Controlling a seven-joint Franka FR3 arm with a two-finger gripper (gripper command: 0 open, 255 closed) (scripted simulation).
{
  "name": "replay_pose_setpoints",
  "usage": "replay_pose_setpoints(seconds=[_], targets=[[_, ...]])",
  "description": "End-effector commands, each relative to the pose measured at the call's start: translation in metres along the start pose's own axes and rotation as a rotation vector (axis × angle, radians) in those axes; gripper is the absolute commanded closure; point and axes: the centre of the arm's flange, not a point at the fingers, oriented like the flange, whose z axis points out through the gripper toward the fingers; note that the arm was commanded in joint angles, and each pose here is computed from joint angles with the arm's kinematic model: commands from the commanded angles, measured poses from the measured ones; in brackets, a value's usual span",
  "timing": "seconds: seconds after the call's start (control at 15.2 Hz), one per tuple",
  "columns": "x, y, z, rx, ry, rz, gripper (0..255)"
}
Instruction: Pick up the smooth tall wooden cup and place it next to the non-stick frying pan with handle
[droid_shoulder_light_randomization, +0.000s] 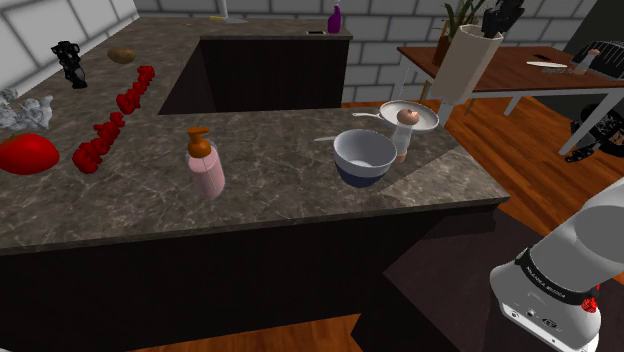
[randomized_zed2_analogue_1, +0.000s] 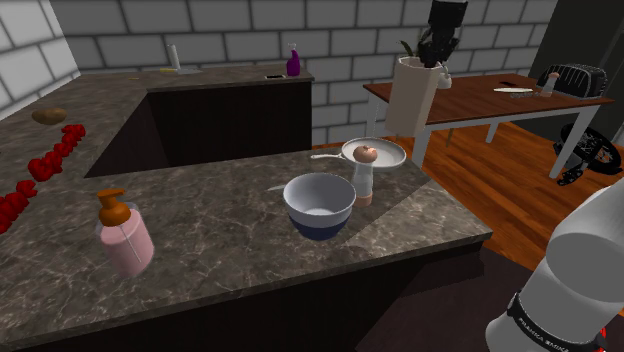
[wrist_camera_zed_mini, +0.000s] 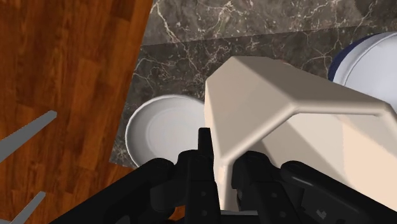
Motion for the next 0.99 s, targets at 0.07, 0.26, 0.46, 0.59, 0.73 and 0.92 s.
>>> replay_pose_setpoints(seconds=[0.07, 0.26, 0.46, 0.59, 0.73, 0.92], targets=[[-0.003, 0.000, 0.016, 0.000, 0.001, 0.000, 255], [-0.004, -0.001, 0.031, 0.000, 0.001, 0.000, 255], [-0.005, -0.001, 0.047, 0.000, 0.001, 0.000, 255], [-0.006, -0.001, 0.058, 0.000, 0.001, 0.000, 255], [-0.006, -0.001, 0.068, 0.000, 0.001, 0.000, 255], [-0.008, -0.001, 0.084, 0.000, 0.001, 0.000, 255]])
